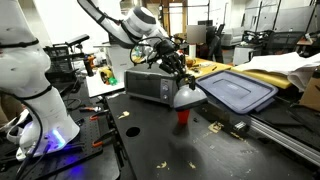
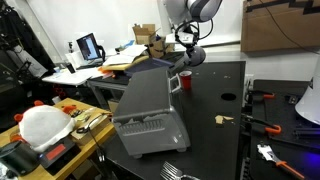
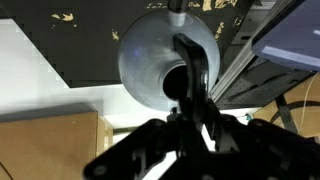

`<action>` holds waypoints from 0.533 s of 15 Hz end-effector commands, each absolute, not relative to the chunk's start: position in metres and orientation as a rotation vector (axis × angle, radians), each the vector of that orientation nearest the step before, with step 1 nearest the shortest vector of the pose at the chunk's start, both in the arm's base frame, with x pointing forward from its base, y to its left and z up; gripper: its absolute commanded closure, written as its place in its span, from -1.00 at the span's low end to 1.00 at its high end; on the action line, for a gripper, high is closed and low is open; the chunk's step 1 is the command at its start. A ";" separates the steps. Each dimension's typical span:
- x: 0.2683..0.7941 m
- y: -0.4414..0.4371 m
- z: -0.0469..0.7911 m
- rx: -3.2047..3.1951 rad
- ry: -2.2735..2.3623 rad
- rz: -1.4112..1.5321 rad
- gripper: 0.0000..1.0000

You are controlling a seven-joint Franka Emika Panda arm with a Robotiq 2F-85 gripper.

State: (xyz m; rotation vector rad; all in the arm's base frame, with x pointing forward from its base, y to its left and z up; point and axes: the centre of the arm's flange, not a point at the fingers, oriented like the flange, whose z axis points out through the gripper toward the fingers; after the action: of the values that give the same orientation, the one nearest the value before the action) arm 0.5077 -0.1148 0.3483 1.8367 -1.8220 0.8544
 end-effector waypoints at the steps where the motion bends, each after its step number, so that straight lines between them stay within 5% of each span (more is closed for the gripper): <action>1: 0.516 -0.148 0.369 1.829 -1.967 0.819 0.90; 8: 0.525 -0.211 0.376 1.823 -2.208 0.656 0.90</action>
State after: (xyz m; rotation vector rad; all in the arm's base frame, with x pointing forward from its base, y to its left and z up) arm 0.5132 -0.1869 0.3725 1.8105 -2.1436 0.6883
